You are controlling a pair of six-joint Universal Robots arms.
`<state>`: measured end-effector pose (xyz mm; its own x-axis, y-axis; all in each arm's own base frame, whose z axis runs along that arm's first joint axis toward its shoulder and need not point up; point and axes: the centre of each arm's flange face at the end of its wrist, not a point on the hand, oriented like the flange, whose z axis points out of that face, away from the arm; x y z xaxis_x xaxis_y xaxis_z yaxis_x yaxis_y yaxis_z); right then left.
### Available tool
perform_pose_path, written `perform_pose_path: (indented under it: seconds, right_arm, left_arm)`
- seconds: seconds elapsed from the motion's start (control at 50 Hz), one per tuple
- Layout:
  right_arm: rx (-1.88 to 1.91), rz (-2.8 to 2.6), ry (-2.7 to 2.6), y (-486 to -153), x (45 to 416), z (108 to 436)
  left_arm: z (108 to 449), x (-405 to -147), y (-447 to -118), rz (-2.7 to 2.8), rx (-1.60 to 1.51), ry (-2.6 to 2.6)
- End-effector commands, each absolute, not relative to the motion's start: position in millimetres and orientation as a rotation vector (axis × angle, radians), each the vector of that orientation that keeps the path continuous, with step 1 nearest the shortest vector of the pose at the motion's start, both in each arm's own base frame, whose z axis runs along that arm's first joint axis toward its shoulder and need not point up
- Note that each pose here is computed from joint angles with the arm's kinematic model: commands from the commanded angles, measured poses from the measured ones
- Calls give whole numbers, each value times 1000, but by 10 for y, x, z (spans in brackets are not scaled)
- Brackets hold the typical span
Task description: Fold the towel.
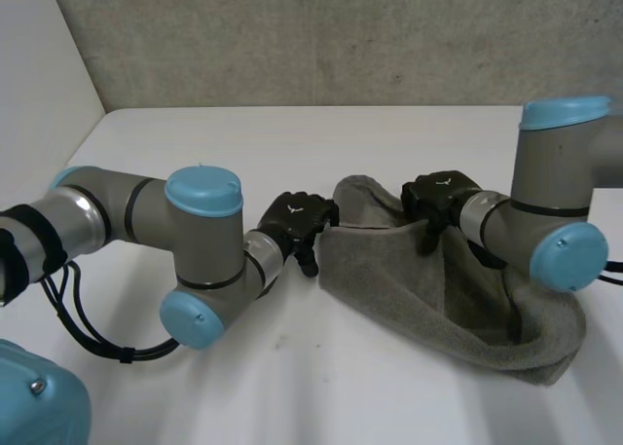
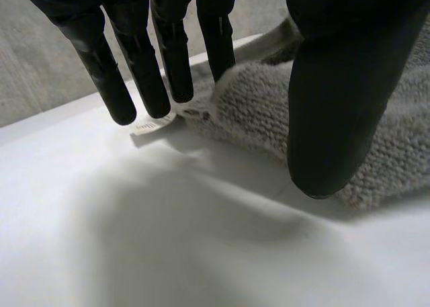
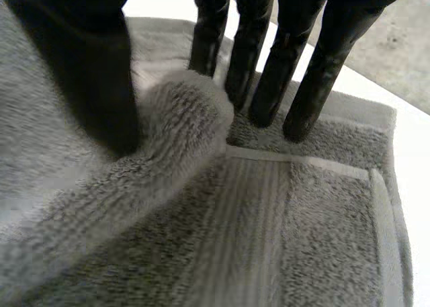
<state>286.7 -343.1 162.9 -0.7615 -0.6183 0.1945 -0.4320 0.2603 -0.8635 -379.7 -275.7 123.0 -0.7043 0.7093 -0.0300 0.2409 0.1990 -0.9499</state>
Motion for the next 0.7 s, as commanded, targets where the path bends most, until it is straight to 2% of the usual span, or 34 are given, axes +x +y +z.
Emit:
perform_pose_path:
  seconds: [0.02, 0.06, 0.08, 0.1, 0.12, 0.16, 0.18, 0.2, 0.22, 0.24, 0.26, 0.28, 0.3, 0.32, 0.34, 0.36, 0.38, 0.4, 0.42, 0.44, 0.46, 0.48, 0.52, 0.54, 0.56, 0.6, 0.62, 0.64, 0.66, 0.7]
  right_arm:
    - [-982, -1598, 2343, -3563, 2904, 1770]
    - [-980, -1692, 2266, -3581, 2984, 2081]
    - [-980, -1692, 2265, -3581, 2985, 2083]
    - [-969, -1768, 2205, -3591, 3014, 2326]
    - [-969, -1769, 2204, -3591, 3014, 2328]
    - [-927, -1948, 2039, -3578, 3034, 2902]
    - [-926, -1948, 2038, -3578, 3034, 2905]
    - [-900, -2037, 1944, -3544, 3031, 3195]
    - [-862, -2127, 1841, -3502, 3021, 3483]
    - [-862, -2128, 1840, -3501, 3021, 3486]
    - [-806, -2214, 1734, -3467, 3007, 3737]
    - [-806, -2214, 1733, -3466, 3007, 3740]
    - [-732, -2300, 1630, -3447, 2967, 3970]
    - [-644, -2375, 1539, -3431, 2899, 4174]
    - [-643, -2376, 1538, -3431, 2899, 4176]
    - [-562, -2425, 1471, -3387, 2841, 4320]
    - [-497, -2461, 1412, -3332, 2780, 4436]
    - [-496, -2462, 1411, -3331, 2780, 4437]
    - [-453, -2494, 1362, -3271, 2724, 4522]
    - [-453, -2494, 1361, -3270, 2723, 4523]
    - [-442, -2506, 1330, -3215, 2697, 4547]
    - [-459, -2504, 1310, -3167, 2696, 4532]
    - [-498, -2479, 1325, -3138, 2710, 4446]
    - [-563, -2421, 1363, -3119, 2757, 4300]
    - [-563, -2420, 1363, -3119, 2758, 4299]
    - [-719, -2262, 1473, -3068, 2838, 3925]
    - [-719, -2261, 1474, -3067, 2838, 3923]
    - [-790, -2167, 1554, -3027, 2860, 3719]
    - [-791, -2166, 1555, -3026, 2860, 3717]
    - [-918, -1993, 1727, -2949, 2877, 3305]
  left_arm:
    - [1155, -3964, -2653, 1495, -921, -2023]
    - [1182, -3998, -2662, 1507, -922, -2008]
    - [1182, -3999, -2662, 1507, -922, -2007]
    - [1230, -4029, -2692, 1528, -916, -1988]
    - [1290, -4064, -2727, 1555, -909, -1966]
    - [1385, -4098, -2783, 1594, -889, -1940]
    - [1506, -4139, -2839, 1636, -866, -1903]
    - [1508, -4139, -2840, 1636, -866, -1903]
    - [1674, -4178, -2897, 1687, -839, -1856]
    - [1879, -4212, -2955, 1745, -801, -1802]
    - [1881, -4213, -2955, 1746, -801, -1802]
    - [2145, -4228, -3011, 1816, -738, -1744]
    - [2148, -4228, -3012, 1817, -737, -1743]
    - [2484, -4209, -3054, 1895, -641, -1681]
    - [2853, -4139, -3080, 1972, -513, -1618]
    - [2856, -4138, -3080, 1973, -512, -1618]
    - [3197, -4032, -3089, 2041, -370, -1557]
    - [3475, -3889, -3111, 2102, -216, -1505]
    - [3478, -3887, -3111, 2103, -214, -1504]
    - [3743, -3742, -3074, 2145, -72, -1447]
    - [3746, -3741, -3073, 2146, -70, -1447]
    - [3968, -3569, -3005, 2173, 49, -1410]
    - [4010, -3489, -2915, 2158, 70, -1422]
    - [3958, -3443, -2843, 2139, 50, -1460]
    - [3958, -3443, -2842, 2139, 50, -1460]
    - [3860, -3423, -2752, 2109, 7, -1503]
    - [3706, -3417, -2663, 2068, -49, -1560]
    - [3513, -3404, -2598, 2020, -107, -1625]
    - [3511, -3404, -2597, 2019, -108, -1625]
    - [3120, -3392, -2441, 1909, -225, -1738]
